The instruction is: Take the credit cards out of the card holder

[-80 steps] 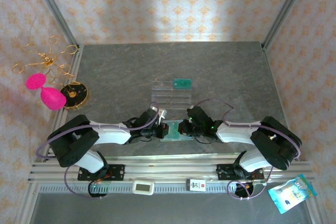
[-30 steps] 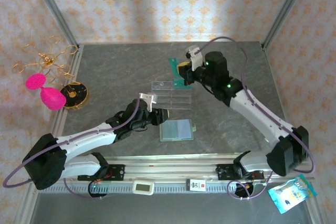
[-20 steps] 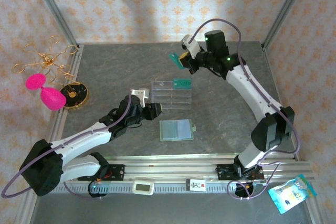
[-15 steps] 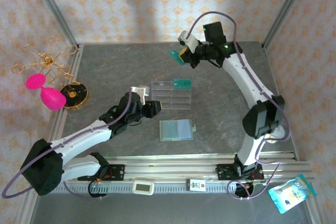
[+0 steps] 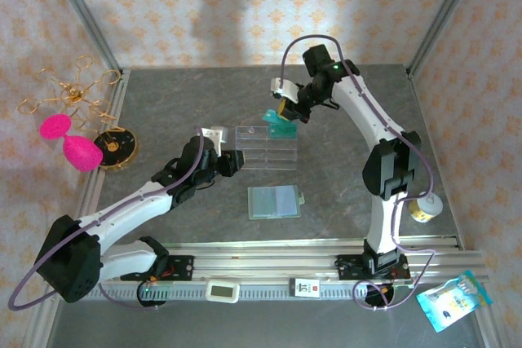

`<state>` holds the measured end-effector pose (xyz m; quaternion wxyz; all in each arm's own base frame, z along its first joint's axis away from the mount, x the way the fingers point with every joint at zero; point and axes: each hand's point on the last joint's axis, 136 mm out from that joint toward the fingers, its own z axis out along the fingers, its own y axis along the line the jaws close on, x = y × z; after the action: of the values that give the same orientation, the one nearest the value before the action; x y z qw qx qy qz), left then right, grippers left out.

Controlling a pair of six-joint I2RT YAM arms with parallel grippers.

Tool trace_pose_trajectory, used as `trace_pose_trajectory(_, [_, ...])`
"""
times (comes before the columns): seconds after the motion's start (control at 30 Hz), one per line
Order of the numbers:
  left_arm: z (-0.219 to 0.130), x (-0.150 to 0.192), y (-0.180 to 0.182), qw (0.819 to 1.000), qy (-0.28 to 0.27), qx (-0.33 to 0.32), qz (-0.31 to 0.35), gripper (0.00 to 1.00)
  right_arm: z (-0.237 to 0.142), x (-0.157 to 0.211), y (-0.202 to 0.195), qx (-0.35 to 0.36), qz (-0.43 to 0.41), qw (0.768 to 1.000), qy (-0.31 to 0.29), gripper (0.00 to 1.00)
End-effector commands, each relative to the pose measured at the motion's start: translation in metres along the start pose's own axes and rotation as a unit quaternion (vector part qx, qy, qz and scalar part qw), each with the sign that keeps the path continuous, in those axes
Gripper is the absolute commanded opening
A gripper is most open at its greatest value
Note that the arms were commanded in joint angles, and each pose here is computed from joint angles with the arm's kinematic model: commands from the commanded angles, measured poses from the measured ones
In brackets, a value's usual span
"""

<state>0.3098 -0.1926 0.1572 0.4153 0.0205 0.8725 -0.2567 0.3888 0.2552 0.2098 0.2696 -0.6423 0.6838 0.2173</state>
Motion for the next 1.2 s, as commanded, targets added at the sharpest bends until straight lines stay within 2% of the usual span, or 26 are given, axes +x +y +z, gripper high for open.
trace_pose_trajectory(0.0, [-0.009,-0.025,0.0,0.999,-0.03,-0.014,0.023,0.44,0.003,0.015,0.009,-0.013,-0.023,0.999,0.029,0.0])
trace_pose_trajectory(0.67, [0.007,-0.02,0.005,1.0,-0.006,-0.02,0.019,0.44,0.019,0.038,-0.024,0.028,-0.027,0.997,0.067,0.0])
trace_pose_trajectory(1.17, [0.004,-0.021,0.004,1.0,-0.011,-0.013,0.017,0.44,0.034,0.055,-0.023,0.044,-0.013,0.994,0.1,0.0])
